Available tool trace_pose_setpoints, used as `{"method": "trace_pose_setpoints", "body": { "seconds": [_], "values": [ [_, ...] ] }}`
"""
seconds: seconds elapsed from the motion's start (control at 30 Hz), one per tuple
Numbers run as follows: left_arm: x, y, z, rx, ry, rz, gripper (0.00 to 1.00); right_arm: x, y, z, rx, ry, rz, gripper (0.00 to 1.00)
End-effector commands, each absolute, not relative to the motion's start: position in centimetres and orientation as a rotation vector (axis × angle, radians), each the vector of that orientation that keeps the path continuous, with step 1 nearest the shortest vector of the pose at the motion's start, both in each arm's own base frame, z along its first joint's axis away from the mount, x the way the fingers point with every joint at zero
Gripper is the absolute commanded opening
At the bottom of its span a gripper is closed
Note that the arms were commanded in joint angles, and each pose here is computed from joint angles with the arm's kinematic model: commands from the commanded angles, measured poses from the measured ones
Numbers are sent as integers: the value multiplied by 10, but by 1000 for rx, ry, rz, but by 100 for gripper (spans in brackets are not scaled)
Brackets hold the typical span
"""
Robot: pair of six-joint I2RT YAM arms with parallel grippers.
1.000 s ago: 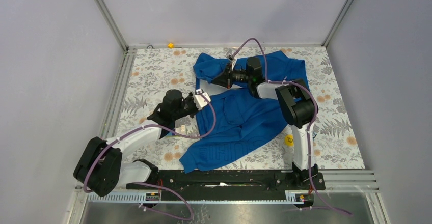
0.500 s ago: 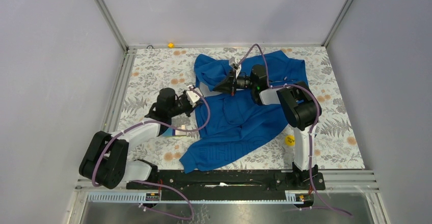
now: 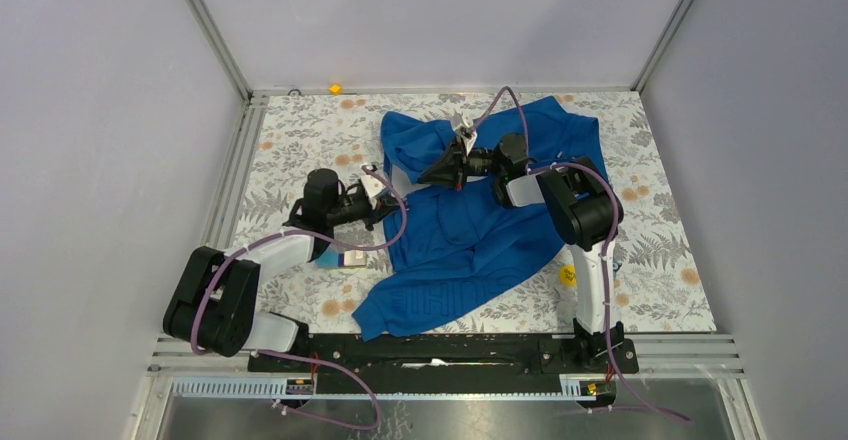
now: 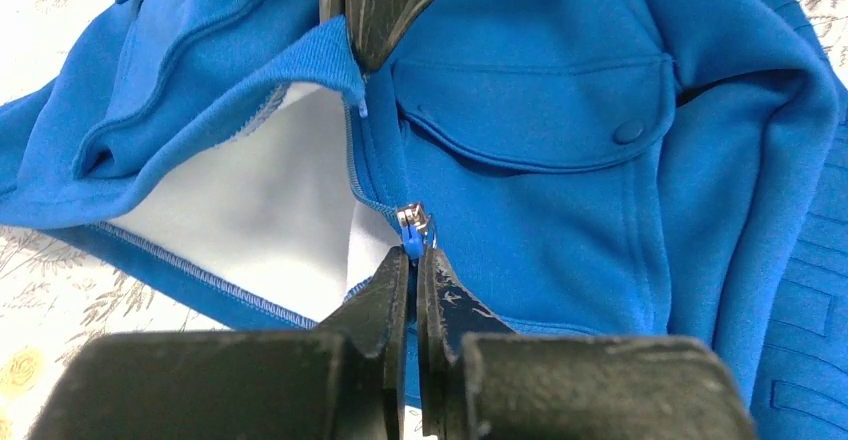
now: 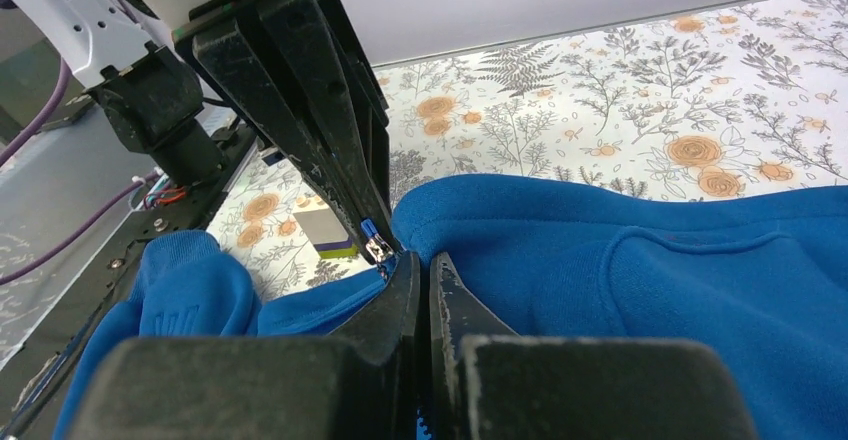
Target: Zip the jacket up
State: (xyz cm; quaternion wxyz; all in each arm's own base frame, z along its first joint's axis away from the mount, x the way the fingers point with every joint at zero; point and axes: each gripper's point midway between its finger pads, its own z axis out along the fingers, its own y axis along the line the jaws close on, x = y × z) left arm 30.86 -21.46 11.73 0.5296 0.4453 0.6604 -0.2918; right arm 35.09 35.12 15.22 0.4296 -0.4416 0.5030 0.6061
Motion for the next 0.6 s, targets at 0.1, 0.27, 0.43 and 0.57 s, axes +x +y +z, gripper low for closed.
{"method": "trace_pose_setpoints", "body": {
  "seconds": [0.1, 0.27, 0.43, 0.57],
  "values": [
    [308, -228, 152, 1102, 1412, -823, 0, 327, 358, 166, -1275, 1027, 1472, 0],
    [307, -228, 149, 1108, 1417, -861, 0, 323, 357, 166, -1289, 1016, 1466, 0],
    [307, -229, 151, 1103, 1406, -934, 0, 321, 358, 163, -1294, 1020, 1474, 0],
    [306, -229, 152, 1094, 1401, -965, 0, 317, 359, 161, -1307, 1020, 1486, 0]
  ]
}}
